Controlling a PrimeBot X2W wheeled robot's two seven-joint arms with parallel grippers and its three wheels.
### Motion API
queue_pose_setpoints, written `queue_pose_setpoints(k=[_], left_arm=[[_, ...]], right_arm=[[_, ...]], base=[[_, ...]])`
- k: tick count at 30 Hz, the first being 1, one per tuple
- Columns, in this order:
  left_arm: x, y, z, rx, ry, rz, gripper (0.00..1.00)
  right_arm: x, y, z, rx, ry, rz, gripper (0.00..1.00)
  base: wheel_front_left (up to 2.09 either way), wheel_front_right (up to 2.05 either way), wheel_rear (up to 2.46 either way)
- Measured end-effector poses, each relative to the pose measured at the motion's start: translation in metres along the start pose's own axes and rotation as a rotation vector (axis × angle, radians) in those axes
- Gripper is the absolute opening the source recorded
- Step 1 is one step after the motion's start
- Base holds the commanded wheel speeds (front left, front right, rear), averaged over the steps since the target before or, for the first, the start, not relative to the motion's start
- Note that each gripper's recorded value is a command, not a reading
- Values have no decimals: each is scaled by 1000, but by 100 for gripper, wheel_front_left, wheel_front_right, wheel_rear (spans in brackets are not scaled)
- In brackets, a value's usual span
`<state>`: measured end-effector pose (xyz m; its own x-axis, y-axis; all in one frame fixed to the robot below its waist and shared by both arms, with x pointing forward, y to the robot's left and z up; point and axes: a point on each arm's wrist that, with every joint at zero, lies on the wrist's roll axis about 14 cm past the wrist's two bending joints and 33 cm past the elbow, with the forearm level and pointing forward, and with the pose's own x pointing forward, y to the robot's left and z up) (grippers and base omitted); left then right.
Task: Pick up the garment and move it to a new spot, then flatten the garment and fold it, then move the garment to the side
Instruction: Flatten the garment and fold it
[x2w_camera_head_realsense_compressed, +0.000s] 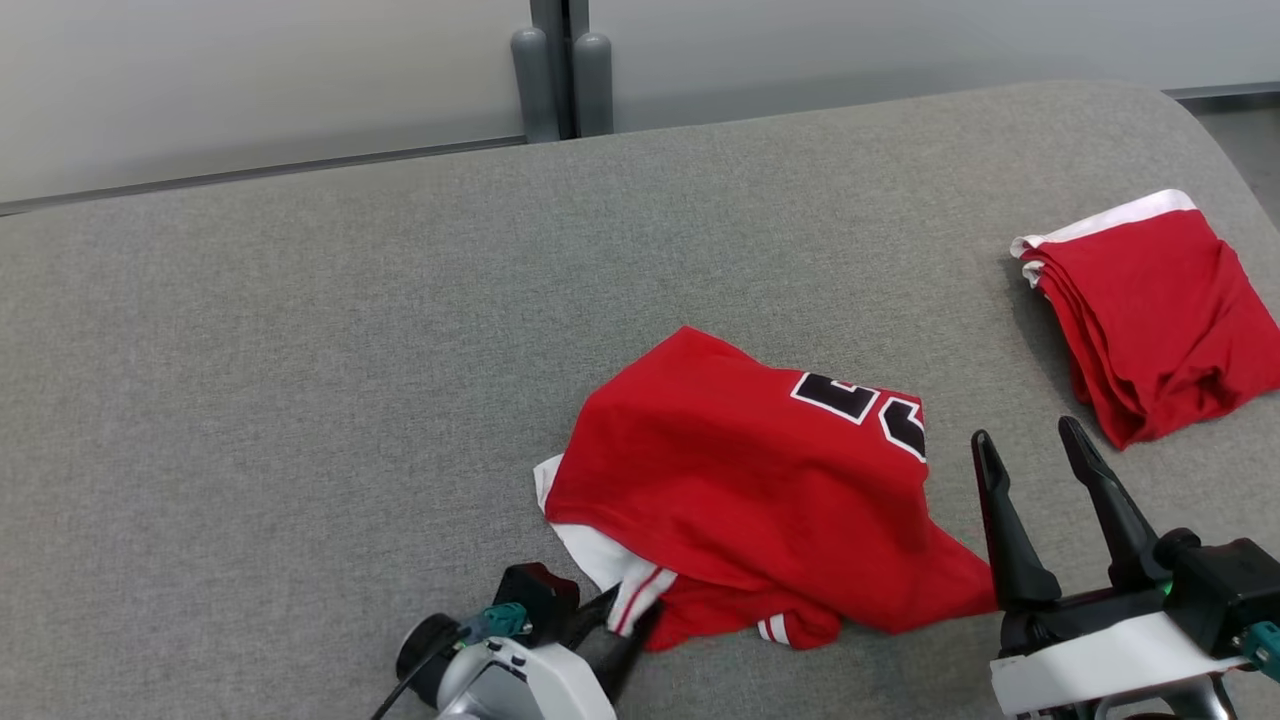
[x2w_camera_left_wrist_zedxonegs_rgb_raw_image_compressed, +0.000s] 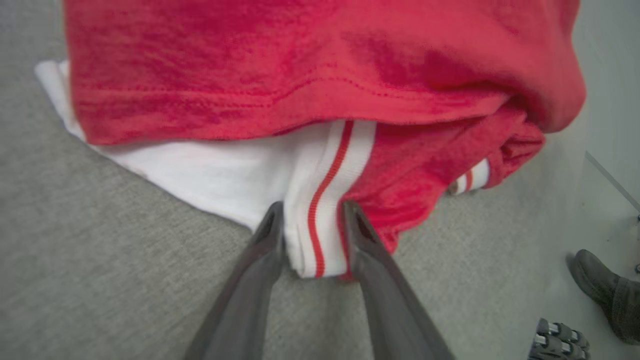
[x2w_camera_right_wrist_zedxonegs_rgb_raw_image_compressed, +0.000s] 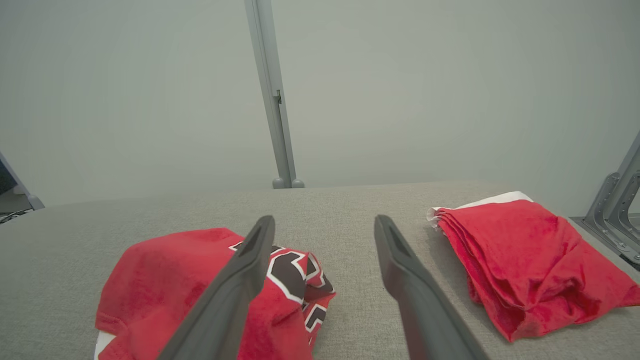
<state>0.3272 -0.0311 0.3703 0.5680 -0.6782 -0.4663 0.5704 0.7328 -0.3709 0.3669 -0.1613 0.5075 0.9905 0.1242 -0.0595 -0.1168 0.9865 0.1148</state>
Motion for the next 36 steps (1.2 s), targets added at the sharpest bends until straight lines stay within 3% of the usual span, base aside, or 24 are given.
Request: queue_pose_setpoints(k=[7, 11, 20, 26, 27, 28, 31, 36], left_arm=[[-13, 45, 20, 56, -97, 123, 0], [-42, 84, 51, 107, -193, 244, 0], [-119, 133, 104, 251, -271, 458, 0], [-128, 135, 71, 151, -131, 467, 0], [-126, 136, 66, 127, -122, 465, 33], [-125, 136, 62, 107, -111, 466, 100], [-123, 140, 54, 53, -129, 485, 100], [-131, 143, 69, -59, -315, 530, 100]], right_arm=[[4, -4, -1, 3, -7, -11, 100], [7, -4, -2, 7, -8, -11, 100], [11, 1, -3, 29, -13, 6, 100], [11, 0, -7, 40, -5, 2, 100], [12, -1, -6, 41, -7, 1, 100], [12, -1, -6, 42, -8, 0, 100], [12, -2, -7, 42, -5, -2, 100], [10, 0, -3, 35, -17, 2, 100]], base=[[0, 0, 0], [0, 0, 0], [0, 0, 0], [0, 0, 0], [0, 0, 0], [0, 0, 0], [0, 0, 0], [0, 0, 0]])
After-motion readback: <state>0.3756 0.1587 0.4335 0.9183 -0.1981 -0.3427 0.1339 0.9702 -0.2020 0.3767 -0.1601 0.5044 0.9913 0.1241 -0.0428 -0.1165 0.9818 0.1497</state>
